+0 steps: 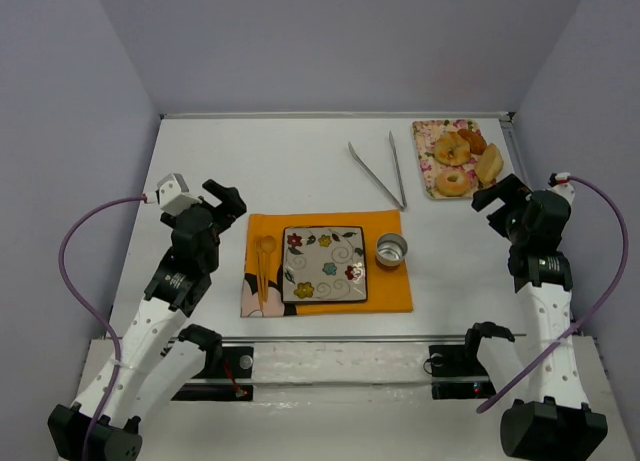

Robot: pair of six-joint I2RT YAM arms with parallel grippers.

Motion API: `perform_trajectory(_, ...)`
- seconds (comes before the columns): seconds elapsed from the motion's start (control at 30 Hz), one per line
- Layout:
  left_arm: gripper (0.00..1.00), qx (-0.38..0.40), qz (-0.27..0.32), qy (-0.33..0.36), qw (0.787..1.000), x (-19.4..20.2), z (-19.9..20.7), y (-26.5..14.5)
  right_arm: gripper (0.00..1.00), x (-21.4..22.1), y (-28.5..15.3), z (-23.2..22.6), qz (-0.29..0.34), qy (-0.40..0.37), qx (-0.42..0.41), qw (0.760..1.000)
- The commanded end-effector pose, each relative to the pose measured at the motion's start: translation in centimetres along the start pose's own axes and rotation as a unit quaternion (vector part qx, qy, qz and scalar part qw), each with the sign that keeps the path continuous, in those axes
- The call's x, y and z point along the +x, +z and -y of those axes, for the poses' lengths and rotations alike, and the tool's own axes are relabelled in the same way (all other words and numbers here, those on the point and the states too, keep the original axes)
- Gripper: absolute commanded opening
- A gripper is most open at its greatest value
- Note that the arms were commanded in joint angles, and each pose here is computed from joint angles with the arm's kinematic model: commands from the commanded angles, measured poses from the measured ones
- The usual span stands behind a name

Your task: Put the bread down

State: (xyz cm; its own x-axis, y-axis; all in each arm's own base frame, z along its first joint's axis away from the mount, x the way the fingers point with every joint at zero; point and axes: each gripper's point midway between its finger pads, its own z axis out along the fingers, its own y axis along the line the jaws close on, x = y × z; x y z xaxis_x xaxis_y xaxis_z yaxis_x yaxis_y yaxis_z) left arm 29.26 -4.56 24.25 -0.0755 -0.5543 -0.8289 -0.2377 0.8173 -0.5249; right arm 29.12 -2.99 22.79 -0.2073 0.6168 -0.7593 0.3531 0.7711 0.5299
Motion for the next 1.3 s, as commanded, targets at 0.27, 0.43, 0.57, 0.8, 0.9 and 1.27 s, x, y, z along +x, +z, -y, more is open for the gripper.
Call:
perform_trajectory(0.27, 0.99, -0.006, 0.017, -0.006, 1.000, -0.7, 0.2, 0.6, 1.00, -0.1, 1.7, -7.3, -0.049, -0.127, -0.168, 0.976)
perform_trajectory(0.43, 0.99, -0.010, 0.015, -0.003, 1.000, -0.7, 0.3, 0.9, 1.00, 2.5, 3.1, -11.9, -0.072, -0.216, -0.193, 0.954)
perform_trajectory(0.57, 0.99, -0.013, 0.013, 0.003, 1.000, -0.5, 0.1, 1.0, 1.00, 5.5, 8.2, -13.6, -0.125, -0.276, -0.181, 0.936)
perform_trajectory(0.8, 0.99, -0.026, 0.021, 0.006, 0.999, -0.7, -0.4, 1.0, 1.00, 9.5, 16.7, -13.7, -0.185, -0.390, -0.144, 0.890)
perform_trajectory(0.9, 0.99, -0.035, 0.023, 0.011, 0.999, -0.6, -0.7, 1.3, 1.00, 10.8, 18.1, -13.6, -0.228, -0.417, -0.148, 0.867)
perform_trajectory(1.27, 0.99, -0.055, 0.012, 0.026, 0.998, 0.2, -1.0, 2.2, 1.00, 18.1, 20.0, -12.2, -0.307, -0.469, -0.223, 0.798)
